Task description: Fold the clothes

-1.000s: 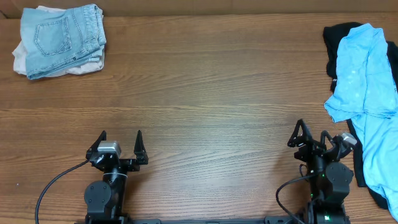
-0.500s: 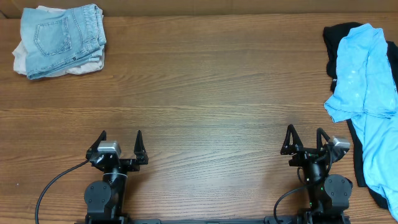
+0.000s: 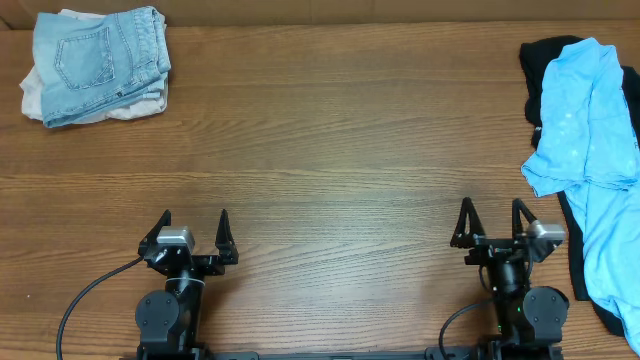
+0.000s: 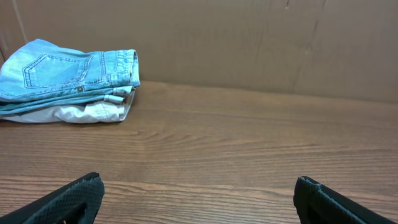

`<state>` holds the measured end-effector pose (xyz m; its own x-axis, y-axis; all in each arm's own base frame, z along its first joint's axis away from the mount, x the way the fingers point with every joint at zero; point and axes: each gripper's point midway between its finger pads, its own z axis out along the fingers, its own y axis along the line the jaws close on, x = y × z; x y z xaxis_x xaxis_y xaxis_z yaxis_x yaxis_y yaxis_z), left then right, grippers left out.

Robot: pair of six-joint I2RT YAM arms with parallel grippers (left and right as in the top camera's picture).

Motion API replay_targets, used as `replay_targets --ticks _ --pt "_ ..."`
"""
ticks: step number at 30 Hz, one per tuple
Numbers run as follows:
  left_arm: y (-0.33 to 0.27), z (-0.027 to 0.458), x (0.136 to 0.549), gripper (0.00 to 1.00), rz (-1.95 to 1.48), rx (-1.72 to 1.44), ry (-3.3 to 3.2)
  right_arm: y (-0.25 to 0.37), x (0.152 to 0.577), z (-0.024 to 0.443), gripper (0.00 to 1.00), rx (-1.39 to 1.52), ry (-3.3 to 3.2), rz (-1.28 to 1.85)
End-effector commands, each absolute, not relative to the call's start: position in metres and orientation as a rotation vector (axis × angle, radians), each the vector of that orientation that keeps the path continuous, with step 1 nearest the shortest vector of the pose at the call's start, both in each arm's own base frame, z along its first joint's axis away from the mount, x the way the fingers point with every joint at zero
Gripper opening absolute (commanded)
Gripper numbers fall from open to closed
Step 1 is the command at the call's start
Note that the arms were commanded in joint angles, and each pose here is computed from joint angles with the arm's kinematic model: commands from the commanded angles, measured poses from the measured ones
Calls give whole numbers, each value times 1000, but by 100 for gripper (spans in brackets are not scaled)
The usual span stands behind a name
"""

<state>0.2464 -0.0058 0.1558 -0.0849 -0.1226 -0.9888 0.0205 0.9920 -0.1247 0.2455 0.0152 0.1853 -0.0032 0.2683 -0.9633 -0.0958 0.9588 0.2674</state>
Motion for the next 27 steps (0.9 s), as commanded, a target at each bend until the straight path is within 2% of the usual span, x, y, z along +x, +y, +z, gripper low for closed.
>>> replay_targets --ticks 1,27 --pt "-3 156 246 100 -95 -71 1647 32 243 183 100 -22 1548 271" --pt "-3 156 246 100 -95 -71 1647 23 245 172 100 33 1590 242"
